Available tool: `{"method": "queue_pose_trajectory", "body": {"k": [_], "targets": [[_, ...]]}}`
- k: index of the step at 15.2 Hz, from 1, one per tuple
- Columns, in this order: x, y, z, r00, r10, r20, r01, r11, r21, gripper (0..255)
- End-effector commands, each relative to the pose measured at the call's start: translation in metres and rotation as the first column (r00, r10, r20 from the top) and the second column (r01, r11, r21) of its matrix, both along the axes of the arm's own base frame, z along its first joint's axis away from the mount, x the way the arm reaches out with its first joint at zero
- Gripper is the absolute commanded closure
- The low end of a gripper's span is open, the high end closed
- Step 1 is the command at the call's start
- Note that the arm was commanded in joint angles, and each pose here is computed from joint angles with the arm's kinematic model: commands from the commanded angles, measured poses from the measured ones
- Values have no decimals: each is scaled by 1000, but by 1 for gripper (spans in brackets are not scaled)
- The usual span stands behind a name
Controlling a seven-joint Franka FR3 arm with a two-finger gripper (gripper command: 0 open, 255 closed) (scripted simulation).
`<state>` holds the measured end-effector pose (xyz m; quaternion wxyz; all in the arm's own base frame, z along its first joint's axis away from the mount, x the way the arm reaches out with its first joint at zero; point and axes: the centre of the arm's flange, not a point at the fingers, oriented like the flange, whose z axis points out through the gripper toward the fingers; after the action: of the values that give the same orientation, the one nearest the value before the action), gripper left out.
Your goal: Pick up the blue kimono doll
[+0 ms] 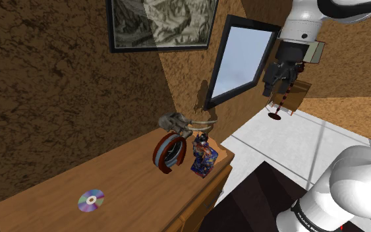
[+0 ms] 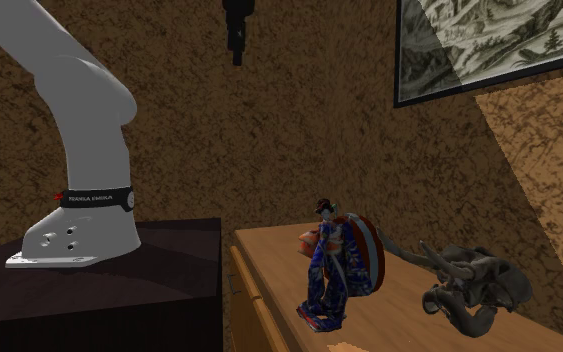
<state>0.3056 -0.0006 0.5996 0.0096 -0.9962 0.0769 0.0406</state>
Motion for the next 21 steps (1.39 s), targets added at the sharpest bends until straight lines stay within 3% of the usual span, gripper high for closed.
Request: {"method": "queue_pose_trajectory", "body": {"k": [1, 6, 11, 16, 21], "targets": [[0, 0, 0, 1000, 0, 0, 0, 1000, 0, 0], [27, -9, -57, 994, 103, 25, -102, 995, -12, 0], [57, -15, -113, 978, 205, 49, -204, 979, -26, 0], [89, -19, -168, 950, 304, 72, -302, 952, -42, 0], [122, -20, -222, 911, 401, 92, -397, 916, -61, 0]]}}
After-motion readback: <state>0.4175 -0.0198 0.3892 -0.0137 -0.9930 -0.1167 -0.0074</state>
